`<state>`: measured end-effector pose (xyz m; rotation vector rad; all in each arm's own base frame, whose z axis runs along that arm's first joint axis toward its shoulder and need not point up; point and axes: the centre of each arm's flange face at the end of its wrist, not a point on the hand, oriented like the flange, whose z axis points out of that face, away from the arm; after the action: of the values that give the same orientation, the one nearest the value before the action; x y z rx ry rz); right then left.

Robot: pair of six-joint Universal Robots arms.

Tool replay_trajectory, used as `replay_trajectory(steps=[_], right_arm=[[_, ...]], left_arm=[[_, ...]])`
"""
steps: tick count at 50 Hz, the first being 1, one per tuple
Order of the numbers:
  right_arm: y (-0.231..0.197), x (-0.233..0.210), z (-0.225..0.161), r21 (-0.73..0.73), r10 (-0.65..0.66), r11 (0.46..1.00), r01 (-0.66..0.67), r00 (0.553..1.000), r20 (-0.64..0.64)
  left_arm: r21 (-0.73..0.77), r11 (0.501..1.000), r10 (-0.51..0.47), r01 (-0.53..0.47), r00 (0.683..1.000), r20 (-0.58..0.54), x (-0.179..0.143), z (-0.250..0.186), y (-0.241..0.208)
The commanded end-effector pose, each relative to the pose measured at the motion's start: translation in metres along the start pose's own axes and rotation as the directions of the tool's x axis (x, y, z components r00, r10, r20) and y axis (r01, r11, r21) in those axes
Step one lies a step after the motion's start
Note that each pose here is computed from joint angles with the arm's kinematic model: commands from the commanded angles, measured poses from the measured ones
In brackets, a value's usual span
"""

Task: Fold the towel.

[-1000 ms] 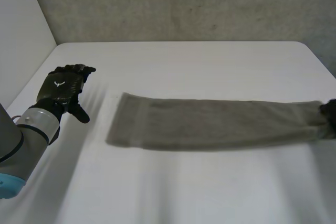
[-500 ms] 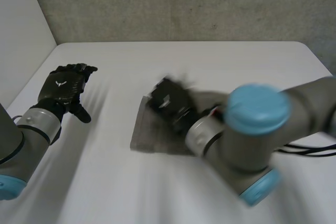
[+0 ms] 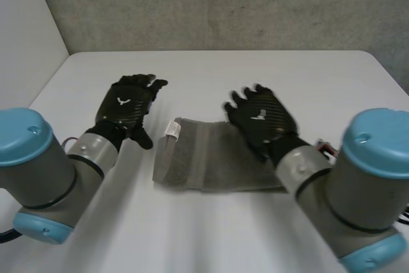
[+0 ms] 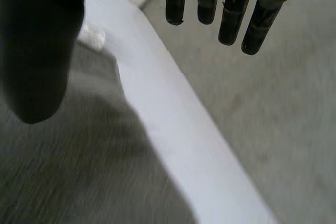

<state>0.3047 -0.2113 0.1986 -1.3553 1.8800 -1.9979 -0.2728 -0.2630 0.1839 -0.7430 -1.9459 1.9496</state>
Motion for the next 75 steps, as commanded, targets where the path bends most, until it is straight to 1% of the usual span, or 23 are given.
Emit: replay_trajectory(steps=[1,7,14,22,24,25,26,29,31,34,36,40,42,43,44,45,46,47,48,52,57,65,75], right_arm=[[0.058,0.016,-0.014,-0.229,0.117,0.967,-0.115,0.993,-0.005],[0.096,0.015,-0.013,-0.330,0.151,0.933,-0.142,0.988,0.001],[0.101,0.021,-0.008,-0.333,0.093,0.938,-0.090,0.996,-0.007],[0.060,0.043,0.011,-0.192,-0.099,0.978,0.078,0.990,-0.100],[0.014,0.001,0.018,-0.021,-0.199,0.980,0.198,0.980,-0.012],[0.014,0.001,0.018,-0.020,-0.199,0.980,0.199,0.980,-0.011],[-0.006,-0.028,0.018,0.068,-0.253,0.966,0.250,0.966,0.054],[-0.017,-0.051,0.019,0.128,-0.305,0.948,0.292,0.946,0.107],[-0.024,-0.080,0.018,0.205,-0.378,0.917,0.341,0.908,0.180],[-0.013,-0.138,0.011,0.307,-0.503,0.860,0.408,0.783,0.367],[-0.008,-0.145,0.011,0.298,-0.513,0.856,0.422,0.760,0.398],[-0.008,-0.141,0.013,0.250,-0.474,0.880,0.404,0.791,0.387],[-0.028,-0.118,0.016,0.225,-0.355,0.927,0.300,0.897,0.262],[-0.029,-0.118,0.016,0.225,-0.354,0.927,0.300,0.898,0.262],[-0.042,-0.104,0.012,0.236,-0.249,0.951,0.199,0.947,0.205],[-0.042,-0.104,0.012,0.236,-0.248,0.951,0.198,0.947,0.204],[-0.051,-0.088,0.008,0.245,-0.133,0.965,0.090,0.978,0.163],[-0.051,-0.088,0.008,0.245,-0.132,0.965,0.089,0.978,0.162],[-0.055,-0.067,0.006,0.250,-0.015,0.968,-0.016,0.993,0.120],[-0.051,-0.031,0.004,0.214,0.204,0.953,-0.217,0.976,0.079],[-0.027,-0.009,0.016,0.105,0.317,0.942,-0.320,0.947,0.043],[0.023,-0.023,0.041,-0.124,0.372,0.924,-0.361,0.926,0.071],[0.040,-0.034,0.049,-0.175,0.394,0.911,-0.373,0.913,0.106]], left_arm=[[-0.045,0.999,-0.005,0.004,1.000,-0.027,0.016,0.002,0.017],[-0.077,0.997,-0.010,0.008,1.000,-0.027,0.019,0.004,0.028],[-0.061,0.998,-0.009,0.008,1.000,-0.015,0.017,0.002,0.021],[0.002,1.000,-0.001,0.001,1.000,0.002,0.012,-0.002,-0.003],[0.016,1.000,0.001,-0.001,1.000,0.014,0.010,-0.003,-0.008],[0.030,1.000,0.002,-0.003,0.999,0.033,0.007,-0.004,-0.014],[0.040,0.999,0.001,-0.003,0.998,0.056,0.003,-0.005,-0.019],[0.061,0.998,-0.001,-0.005,0.996,0.092,-0.002,-0.007,-0.028],[0.070,0.998,-0.001,-0.007,0.994,0.111,-0.004,-0.008,-0.031],[0.087,0.996,-0.004,-0.009,0.989,0.150,-0.009,-0.012,-0.040],[0.086,0.996,-0.004,-0.009,0.987,0.158,-0.010,-0.014,-0.039],[0.086,0.996,-0.006,-0.008,0.987,0.159,-0.011,-0.015,-0.038],[0.089,0.996,-0.006,-0.008,0.988,0.157,-0.010,-0.014,-0.039],[0.089,0.996,-0.006,-0.008,0.988,0.157,-0.010,-0.014,-0.039],[0.085,0.996,-0.006,-0.008,0.988,0.156,-0.010,-0.012,-0.037],[0.085,0.996,-0.006,-0.007,0.988,0.152,-0.009,-0.011,-0.037],[0.085,0.996,-0.006,-0.007,0.988,0.152,-0.009,-0.011,-0.037],[0.082,0.997,-0.005,-0.007,0.989,0.145,-0.006,-0.009,-0.035],[0.076,0.997,-0.005,-0.005,0.991,0.135,-0.003,-0.007,-0.032],[0.069,0.998,-0.020,0.012,0.994,0.111,0.005,-0.004,-0.029],[0.019,0.996,-0.086,0.084,0.994,0.074,0.017,0.003,-0.010],[-0.084,0.989,-0.118,0.121,0.992,0.033,0.036,0.002,0.022],[-0.188,0.975,-0.117,0.116,0.993,0.006,0.049,-0.006,0.051]])
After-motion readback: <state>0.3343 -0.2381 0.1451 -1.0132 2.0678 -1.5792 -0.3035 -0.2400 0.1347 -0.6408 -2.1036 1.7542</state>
